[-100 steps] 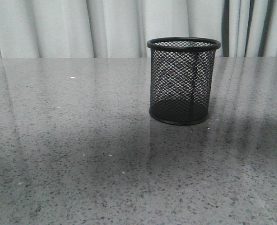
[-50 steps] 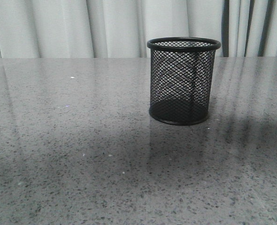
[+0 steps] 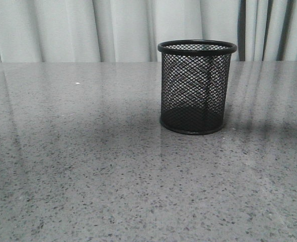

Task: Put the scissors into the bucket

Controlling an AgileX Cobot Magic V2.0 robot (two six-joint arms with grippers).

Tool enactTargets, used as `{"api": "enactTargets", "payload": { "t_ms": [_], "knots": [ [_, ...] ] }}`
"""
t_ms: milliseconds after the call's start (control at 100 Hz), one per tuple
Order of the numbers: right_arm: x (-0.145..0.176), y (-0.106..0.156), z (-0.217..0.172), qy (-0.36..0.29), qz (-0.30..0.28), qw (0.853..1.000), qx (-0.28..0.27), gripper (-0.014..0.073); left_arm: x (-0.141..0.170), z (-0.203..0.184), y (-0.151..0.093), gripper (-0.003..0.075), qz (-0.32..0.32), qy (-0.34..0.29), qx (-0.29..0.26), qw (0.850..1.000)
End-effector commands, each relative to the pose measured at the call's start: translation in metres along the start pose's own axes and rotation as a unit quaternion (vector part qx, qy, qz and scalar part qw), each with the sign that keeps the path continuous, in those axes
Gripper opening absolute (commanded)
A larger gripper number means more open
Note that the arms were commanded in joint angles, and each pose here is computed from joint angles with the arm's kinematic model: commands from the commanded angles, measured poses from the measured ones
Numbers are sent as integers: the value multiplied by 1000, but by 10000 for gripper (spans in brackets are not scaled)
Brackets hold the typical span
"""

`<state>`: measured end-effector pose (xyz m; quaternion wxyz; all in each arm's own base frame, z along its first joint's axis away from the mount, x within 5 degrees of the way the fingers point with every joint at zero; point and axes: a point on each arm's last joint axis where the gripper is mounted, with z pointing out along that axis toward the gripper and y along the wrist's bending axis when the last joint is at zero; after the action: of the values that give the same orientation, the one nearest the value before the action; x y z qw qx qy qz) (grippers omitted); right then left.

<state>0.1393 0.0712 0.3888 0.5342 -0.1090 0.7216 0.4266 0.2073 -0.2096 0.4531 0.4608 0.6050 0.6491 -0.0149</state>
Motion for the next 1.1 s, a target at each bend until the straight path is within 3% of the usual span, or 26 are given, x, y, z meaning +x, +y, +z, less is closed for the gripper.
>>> {"api": "enactTargets", "payload": {
  "t_ms": [0,100,250,510,770,1090],
  "knots": [
    [-19,6,-4,-22,-26,999,25,-48,7,-37,30,335,-36,-32,-84,995],
    [-29,2,-1,11,-50,997,65,-48,31,-56,53,336,-96,-19,-128,987],
    [-45,-4,11,85,-76,989,93,-48,63,-93,77,336,-207,-29,-180,961],
    [-76,-13,29,174,-111,971,117,-46,95,-144,84,335,-290,-17,-245,925],
    [-90,-20,45,210,-121,962,128,-46,98,-158,80,335,-295,-8,-263,919],
    [-74,-28,80,275,-140,943,126,-46,98,-158,80,335,-295,-8,-263,919]
  ]
}}
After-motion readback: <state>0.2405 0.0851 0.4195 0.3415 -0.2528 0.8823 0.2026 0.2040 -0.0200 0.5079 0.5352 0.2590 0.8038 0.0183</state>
